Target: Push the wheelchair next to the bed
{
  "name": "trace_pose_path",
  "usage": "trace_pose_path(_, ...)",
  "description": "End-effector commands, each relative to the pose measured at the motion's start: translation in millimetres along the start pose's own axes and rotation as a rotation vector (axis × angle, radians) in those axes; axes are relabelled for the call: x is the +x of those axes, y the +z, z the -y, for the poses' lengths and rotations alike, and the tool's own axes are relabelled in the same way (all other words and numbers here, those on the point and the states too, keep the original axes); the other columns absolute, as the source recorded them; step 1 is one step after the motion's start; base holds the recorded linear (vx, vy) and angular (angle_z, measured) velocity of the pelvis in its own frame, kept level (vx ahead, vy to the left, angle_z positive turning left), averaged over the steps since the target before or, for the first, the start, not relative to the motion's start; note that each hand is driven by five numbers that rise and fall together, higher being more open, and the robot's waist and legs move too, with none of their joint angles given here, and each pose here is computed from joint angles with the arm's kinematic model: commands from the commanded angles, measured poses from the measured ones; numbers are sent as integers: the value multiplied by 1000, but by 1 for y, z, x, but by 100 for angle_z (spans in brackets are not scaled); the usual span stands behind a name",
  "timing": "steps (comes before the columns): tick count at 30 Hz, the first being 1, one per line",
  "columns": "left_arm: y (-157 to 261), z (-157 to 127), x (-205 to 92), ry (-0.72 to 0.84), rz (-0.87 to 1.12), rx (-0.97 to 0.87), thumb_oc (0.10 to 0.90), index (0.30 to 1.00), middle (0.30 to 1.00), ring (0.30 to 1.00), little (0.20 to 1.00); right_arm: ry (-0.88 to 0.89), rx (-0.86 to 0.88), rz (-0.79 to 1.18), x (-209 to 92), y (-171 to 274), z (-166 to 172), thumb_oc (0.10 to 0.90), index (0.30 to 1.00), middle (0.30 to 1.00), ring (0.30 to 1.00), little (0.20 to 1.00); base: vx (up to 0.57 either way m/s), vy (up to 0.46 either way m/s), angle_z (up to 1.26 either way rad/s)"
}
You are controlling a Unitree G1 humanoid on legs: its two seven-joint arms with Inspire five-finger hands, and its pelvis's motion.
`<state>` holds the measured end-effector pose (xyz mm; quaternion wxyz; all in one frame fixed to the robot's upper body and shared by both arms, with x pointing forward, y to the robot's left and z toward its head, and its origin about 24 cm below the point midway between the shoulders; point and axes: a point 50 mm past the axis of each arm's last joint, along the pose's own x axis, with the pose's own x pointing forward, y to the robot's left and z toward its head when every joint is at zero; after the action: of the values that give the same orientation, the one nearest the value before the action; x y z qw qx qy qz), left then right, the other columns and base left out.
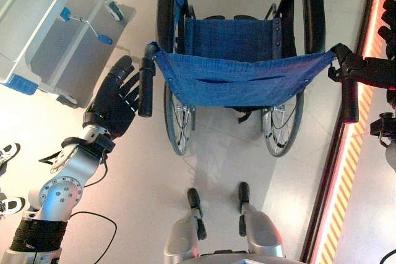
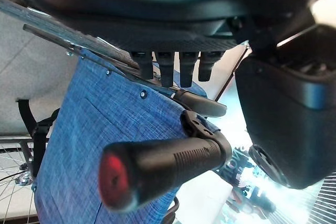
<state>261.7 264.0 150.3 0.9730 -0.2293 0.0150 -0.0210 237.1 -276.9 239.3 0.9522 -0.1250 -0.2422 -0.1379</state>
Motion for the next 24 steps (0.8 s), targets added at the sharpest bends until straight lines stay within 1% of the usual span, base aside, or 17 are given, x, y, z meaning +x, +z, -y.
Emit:
trace_pose_path(1, 58, 19, -3, -86, 199, 63, 800, 900, 900, 900, 900, -97, -121, 355, 11, 67, 9, 800, 900, 900, 900, 900, 0, 0, 0)
trace_pose_path(3, 59, 19, -3, -85, 195, 59, 800, 900, 900, 900, 900, -111, -127, 381, 12, 74, 10, 800, 900, 900, 900, 900, 0, 0, 0)
trace_pose_path(5, 59, 18, -3, -84, 195, 56, 800, 900, 900, 900, 900, -99, -116, 368, 13, 75, 10, 800, 900, 900, 900, 900, 0, 0, 0)
trace_pose_path(8, 57, 18, -3, -86, 195, 55, 800, 900, 900, 900, 900, -40, -67, 306, 14, 69, 5, 800, 900, 900, 900, 900, 0, 0, 0)
trace_pose_path(11, 56, 20, -3, -102, 200, 61, 800, 900, 900, 900, 900, 59, 59, 195, 13, 54, -7, 800, 900, 900, 900, 900, -11, 1, 0)
trace_pose_path(13, 55, 21, -2, -111, 202, 65, 800, 900, 900, 900, 900, 79, 92, 158, 12, 46, -12, 800, 900, 900, 900, 900, 0, 0, 0)
trace_pose_path(18, 56, 27, -2, -133, 214, 100, 800, 900, 900, 900, 900, 73, 113, 60, 11, 29, -19, 800, 900, 900, 900, 900, 0, 0, 0)
trace_pose_path(24, 60, 36, -4, -166, 228, 159, 800, 900, 900, 900, 900, 28, 101, -87, 8, 6, -14, 800, 900, 900, 900, 900, 0, 0, 0)
